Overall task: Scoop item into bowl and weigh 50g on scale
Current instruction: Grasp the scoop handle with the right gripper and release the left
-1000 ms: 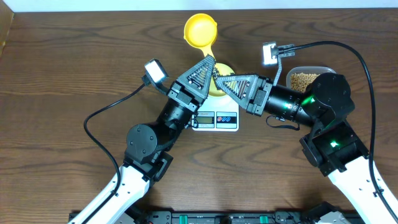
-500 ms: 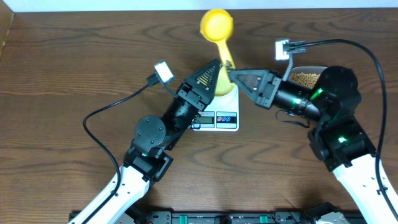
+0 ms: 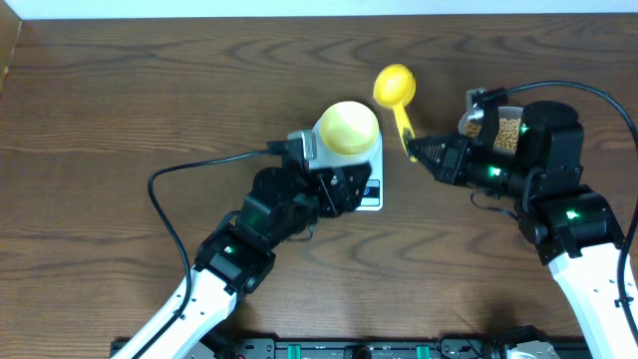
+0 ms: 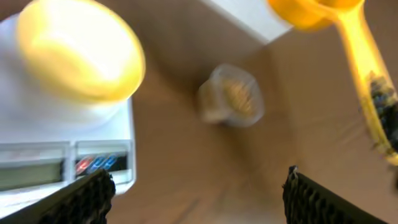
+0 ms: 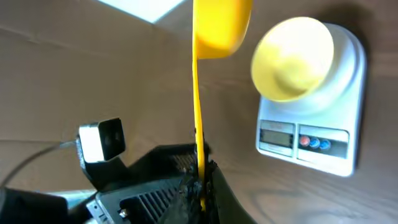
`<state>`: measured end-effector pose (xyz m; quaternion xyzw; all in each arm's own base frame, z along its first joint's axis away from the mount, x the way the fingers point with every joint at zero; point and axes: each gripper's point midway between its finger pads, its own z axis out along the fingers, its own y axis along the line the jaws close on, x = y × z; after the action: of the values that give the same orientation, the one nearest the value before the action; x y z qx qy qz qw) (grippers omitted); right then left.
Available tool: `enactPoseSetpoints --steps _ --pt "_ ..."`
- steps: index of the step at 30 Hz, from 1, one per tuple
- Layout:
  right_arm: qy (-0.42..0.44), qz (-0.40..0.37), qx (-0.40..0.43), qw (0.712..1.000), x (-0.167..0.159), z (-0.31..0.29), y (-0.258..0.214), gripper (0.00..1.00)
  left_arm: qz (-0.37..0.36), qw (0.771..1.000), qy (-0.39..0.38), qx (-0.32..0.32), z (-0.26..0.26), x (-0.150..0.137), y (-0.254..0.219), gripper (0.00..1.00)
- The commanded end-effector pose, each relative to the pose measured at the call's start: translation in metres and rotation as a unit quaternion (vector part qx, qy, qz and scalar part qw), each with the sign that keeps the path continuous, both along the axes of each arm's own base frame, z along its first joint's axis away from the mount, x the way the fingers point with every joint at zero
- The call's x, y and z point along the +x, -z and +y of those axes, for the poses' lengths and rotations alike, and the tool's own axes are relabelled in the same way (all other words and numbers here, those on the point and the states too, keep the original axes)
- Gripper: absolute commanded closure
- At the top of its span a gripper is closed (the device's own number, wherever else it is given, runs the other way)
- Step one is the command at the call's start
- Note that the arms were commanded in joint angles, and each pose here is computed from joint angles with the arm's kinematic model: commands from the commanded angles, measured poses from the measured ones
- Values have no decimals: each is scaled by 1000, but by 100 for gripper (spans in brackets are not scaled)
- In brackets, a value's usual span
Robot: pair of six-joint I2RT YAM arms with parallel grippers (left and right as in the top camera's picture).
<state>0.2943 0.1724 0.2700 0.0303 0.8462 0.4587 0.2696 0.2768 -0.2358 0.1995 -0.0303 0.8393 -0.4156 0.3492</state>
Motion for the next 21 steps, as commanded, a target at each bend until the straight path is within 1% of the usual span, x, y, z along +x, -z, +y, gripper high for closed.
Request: enactPoseSetpoints --steps 1,4,7,11,12,14,16,18,19,20,21 --pt "-28 -27 -32 999 -6 -2 3 98 -62 996 40 44 2 -7 -30 11" --pt "-65 -25 -70 995 -22 -4 9 99 -56 996 36 64 12 -8 -47 10" --pt "-108 -50 -103 988 -36 -5 2 99 -35 996 14 75 28 -4 -63 10" --pt "-139 -68 -100 983 -46 2 -8 99 -56 997 13 60 27 -2 -78 10" --pt "-179 -86 -84 976 -56 14 -14 99 -50 997 10 53 26 -3 -78 10" --pt "-216 -101 -75 968 -68 24 -16 99 -25 999 6 31 24 -5 -77 10" --pt "-237 -102 -79 963 -77 32 -14 99 -13 1000 6 23 23 -7 -76 10" --pt "-240 -102 -102 960 -79 37 -8 99 -6 1000 19 12 19 -11 -77 10" --pt "-241 -102 -117 958 -80 38 -3 99 -10 1000 11 13 20 -8 -78 11" --pt "-243 -104 -124 956 -81 40 -2 99 -12 1000 5 15 22 -6 -78 23" --pt "-251 -111 -125 954 -83 42 -2 99 -8 1000 2 12 22 -6 -78 27"
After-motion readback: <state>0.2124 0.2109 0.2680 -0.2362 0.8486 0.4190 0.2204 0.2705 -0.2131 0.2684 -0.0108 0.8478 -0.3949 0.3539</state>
